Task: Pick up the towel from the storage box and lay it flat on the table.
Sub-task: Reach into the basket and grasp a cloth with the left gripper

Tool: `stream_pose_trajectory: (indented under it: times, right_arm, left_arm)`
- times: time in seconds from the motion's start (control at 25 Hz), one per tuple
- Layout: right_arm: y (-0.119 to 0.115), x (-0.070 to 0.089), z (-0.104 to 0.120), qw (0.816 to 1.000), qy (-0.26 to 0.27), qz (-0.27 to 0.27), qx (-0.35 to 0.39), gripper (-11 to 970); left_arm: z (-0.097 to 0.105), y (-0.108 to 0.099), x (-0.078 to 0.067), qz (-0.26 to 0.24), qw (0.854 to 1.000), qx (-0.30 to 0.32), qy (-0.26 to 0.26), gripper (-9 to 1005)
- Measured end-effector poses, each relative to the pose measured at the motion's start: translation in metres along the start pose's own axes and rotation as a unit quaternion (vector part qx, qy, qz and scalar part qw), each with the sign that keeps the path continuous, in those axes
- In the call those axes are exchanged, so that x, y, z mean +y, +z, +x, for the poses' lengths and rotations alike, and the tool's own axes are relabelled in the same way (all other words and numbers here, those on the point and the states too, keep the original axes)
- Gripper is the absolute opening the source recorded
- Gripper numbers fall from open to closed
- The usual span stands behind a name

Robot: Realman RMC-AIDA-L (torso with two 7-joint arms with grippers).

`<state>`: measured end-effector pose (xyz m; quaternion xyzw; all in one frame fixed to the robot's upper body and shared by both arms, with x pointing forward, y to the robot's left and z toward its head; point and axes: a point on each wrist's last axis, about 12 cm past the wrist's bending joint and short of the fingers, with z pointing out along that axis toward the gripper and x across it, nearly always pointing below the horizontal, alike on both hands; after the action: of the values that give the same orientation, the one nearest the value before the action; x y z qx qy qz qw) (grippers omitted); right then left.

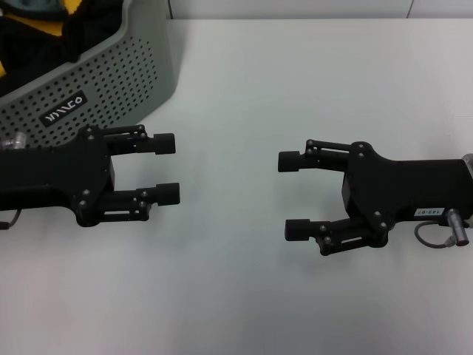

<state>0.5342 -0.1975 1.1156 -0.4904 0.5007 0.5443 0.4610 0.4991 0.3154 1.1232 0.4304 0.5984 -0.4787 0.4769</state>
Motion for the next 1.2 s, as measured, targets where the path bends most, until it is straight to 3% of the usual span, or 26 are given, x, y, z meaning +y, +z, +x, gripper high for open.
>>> stream_pose_trajectory:
  times: [0.48, 0.56, 0.72, 0.8, 1.0, 1.08, 1.2]
  right_arm:
    - [-0.001, 0.000, 0.001, 1.000, 0.000, 0.004, 0.001, 870]
    - [-0.003, -0.001, 0.002, 1.000, -0.001, 0.012, 0.002, 870]
    - [-0.010, -0.001, 0.005, 0.999, -0.002, 0.034, -0.001, 870]
    - [-0.013, 0.000, 0.008, 0.999, -0.002, 0.046, 0.000, 870]
    - [-0.018, 0.001, 0.013, 0.998, -0.002, 0.067, 0.004, 870]
    - [-0.021, 0.001, 0.015, 0.997, -0.002, 0.077, 0.007, 870]
    - [-0.022, -0.001, 0.018, 0.996, 0.000, 0.093, 0.014, 871]
  left_arm:
    - [-0.002, 0.000, 0.001, -0.006, 1.000, -0.009, 0.001, 707]
    - [-0.011, -0.004, 0.004, -0.017, 0.999, -0.034, 0.009, 707]
    - [-0.037, -0.014, 0.010, -0.042, 0.997, -0.063, 0.027, 708]
    - [-0.060, -0.024, 0.013, -0.066, 0.995, -0.066, 0.045, 708]
    - [-0.111, -0.042, 0.026, -0.154, 0.986, -0.008, 0.064, 708]
    - [-0.127, -0.049, 0.031, -0.210, 0.973, 0.046, 0.084, 708]
    - [-0.146, -0.058, 0.037, -0.295, 0.936, 0.152, 0.119, 708]
